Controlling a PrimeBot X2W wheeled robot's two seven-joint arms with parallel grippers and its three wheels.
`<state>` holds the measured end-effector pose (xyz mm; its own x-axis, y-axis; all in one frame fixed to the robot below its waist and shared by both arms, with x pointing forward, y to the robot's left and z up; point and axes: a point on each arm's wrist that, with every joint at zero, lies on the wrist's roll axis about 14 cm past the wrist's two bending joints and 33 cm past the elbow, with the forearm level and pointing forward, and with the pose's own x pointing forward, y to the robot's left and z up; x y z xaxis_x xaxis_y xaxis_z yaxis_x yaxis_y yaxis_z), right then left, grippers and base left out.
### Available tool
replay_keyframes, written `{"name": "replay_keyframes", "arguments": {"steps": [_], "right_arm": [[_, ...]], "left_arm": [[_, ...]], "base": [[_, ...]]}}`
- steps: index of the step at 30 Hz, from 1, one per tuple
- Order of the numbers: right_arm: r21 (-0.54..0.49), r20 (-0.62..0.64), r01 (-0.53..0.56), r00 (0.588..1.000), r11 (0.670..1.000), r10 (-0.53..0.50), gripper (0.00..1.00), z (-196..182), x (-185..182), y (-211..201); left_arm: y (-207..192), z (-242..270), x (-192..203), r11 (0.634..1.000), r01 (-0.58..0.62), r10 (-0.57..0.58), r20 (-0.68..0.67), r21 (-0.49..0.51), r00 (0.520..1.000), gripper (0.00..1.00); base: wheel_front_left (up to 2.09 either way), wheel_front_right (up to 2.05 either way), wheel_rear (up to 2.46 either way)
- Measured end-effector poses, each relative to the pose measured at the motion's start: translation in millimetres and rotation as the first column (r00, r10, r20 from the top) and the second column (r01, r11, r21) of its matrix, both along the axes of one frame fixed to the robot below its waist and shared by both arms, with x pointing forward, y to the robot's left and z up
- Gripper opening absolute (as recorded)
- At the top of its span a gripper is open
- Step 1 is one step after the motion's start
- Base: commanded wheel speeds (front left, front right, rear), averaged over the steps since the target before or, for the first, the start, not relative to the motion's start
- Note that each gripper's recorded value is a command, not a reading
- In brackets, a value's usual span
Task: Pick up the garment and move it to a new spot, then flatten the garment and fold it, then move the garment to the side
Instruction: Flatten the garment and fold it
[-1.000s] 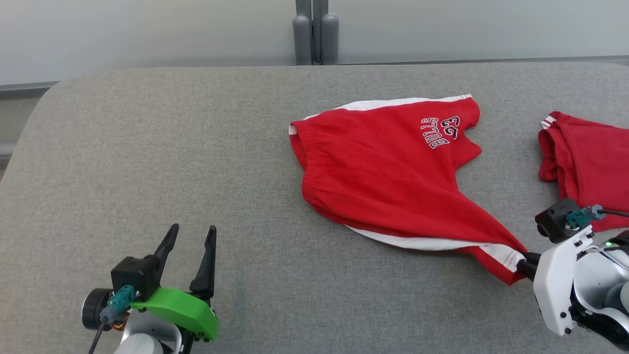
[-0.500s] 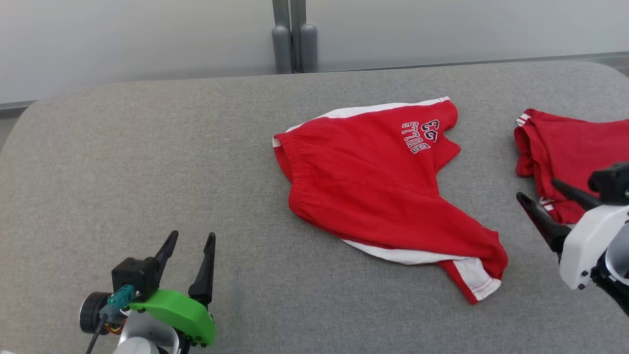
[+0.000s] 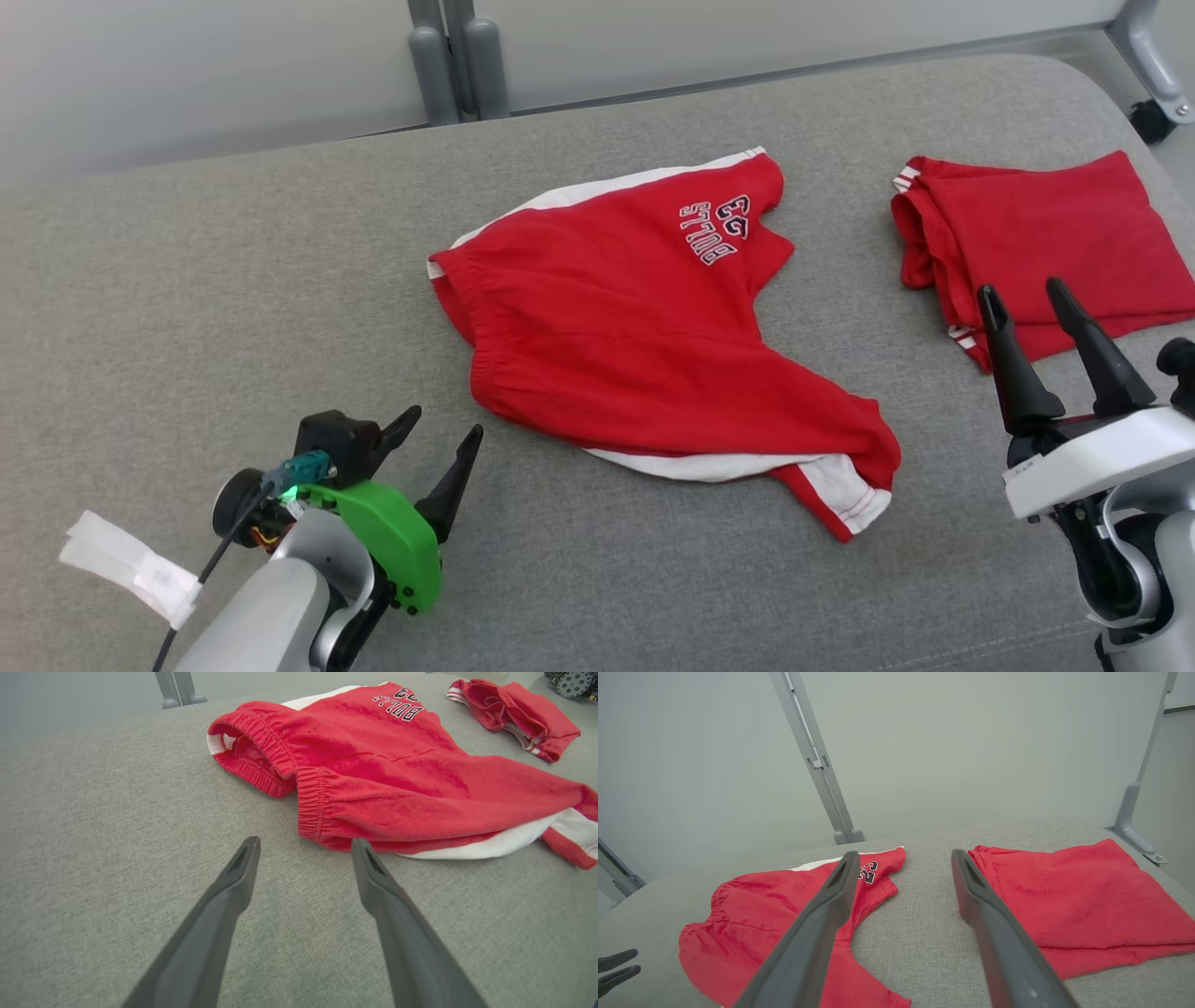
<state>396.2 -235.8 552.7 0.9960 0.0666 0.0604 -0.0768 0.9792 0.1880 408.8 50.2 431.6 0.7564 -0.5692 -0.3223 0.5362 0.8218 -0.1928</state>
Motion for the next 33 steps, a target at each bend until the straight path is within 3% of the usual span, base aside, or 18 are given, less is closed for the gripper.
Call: {"name": "replay_keyframes", "arguments": {"steps": [5,13,15,26,33], "right_arm": [[0.063,-0.022,0.053,0.998,0.997,-0.051,1.00,-19,-8,-10],[0.078,-0.068,0.092,0.994,0.993,-0.087,1.00,-39,-18,-21],[0.082,-0.074,0.091,0.994,0.992,-0.085,1.00,-41,-19,-21],[0.108,-0.066,0.052,0.997,0.993,-0.045,1.00,-43,-12,-7],[0.108,-0.067,0.070,0.996,0.992,-0.063,1.00,-45,-11,-14]], "left_arm": [[-15,-19,11,0.998,0.064,-0.062,-0.074,0.027,0.995,1.00],[-38,-25,19,0.987,0.156,-0.154,-0.083,0.028,0.985,1.00],[-39,-26,17,0.986,0.163,-0.160,-0.096,0.020,0.982,0.00],[-24,-2,26,0.983,0.185,-0.183,-0.089,0.014,0.979,0.00],[-11,29,43,0.984,0.166,-0.176,-0.215,-0.067,0.961,0.00]], "base": [[0.00,0.00,0.00],[0.00,0.00,0.00],[0.00,0.00,0.00],[0.00,0.00,0.00],[0.00,0.00,0.00]]}}
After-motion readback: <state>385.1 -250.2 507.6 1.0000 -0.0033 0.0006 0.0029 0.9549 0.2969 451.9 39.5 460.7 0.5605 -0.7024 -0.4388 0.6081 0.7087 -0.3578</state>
